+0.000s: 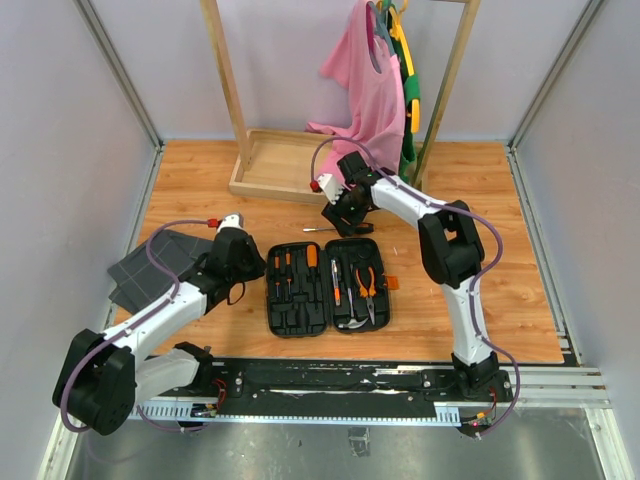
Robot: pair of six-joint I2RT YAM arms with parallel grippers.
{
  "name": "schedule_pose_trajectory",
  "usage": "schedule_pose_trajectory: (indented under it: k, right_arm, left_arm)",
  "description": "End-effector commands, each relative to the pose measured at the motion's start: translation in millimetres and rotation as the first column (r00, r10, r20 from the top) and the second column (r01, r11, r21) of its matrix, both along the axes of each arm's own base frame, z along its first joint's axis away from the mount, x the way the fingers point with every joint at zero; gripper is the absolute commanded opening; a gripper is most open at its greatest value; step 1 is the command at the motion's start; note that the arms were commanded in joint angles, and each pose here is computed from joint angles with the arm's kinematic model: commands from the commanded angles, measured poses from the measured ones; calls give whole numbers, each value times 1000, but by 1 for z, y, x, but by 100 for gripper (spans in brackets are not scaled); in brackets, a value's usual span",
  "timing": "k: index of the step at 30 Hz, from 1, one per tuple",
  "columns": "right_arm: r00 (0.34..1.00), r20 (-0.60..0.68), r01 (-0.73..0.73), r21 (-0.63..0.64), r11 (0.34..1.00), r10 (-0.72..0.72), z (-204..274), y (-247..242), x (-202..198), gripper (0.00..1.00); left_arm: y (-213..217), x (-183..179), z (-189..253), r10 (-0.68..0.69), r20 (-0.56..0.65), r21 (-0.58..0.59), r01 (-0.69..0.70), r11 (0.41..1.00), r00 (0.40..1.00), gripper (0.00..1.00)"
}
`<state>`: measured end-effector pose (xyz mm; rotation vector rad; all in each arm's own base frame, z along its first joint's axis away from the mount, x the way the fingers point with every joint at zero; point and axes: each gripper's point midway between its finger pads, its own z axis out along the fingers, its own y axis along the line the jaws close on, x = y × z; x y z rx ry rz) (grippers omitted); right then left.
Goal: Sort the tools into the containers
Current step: Pick up the screwdriver from the center of the board.
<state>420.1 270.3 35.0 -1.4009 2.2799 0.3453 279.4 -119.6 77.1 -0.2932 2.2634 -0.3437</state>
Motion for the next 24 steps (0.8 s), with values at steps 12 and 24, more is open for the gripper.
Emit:
schedule_pose_trajectory:
  k: [12, 24]
  right_arm:
    - [992, -103, -83, -96, 992, 73, -31, -16, -1, 31]
    - [984, 118, -108, -217, 970, 136, 23, -23, 17, 1]
  left_arm:
    - [5, -3, -1, 25, 4, -2, -25, 1000, 1000, 28]
    - [5, -1, 6, 20, 31, -8, -20, 1000, 999, 28]
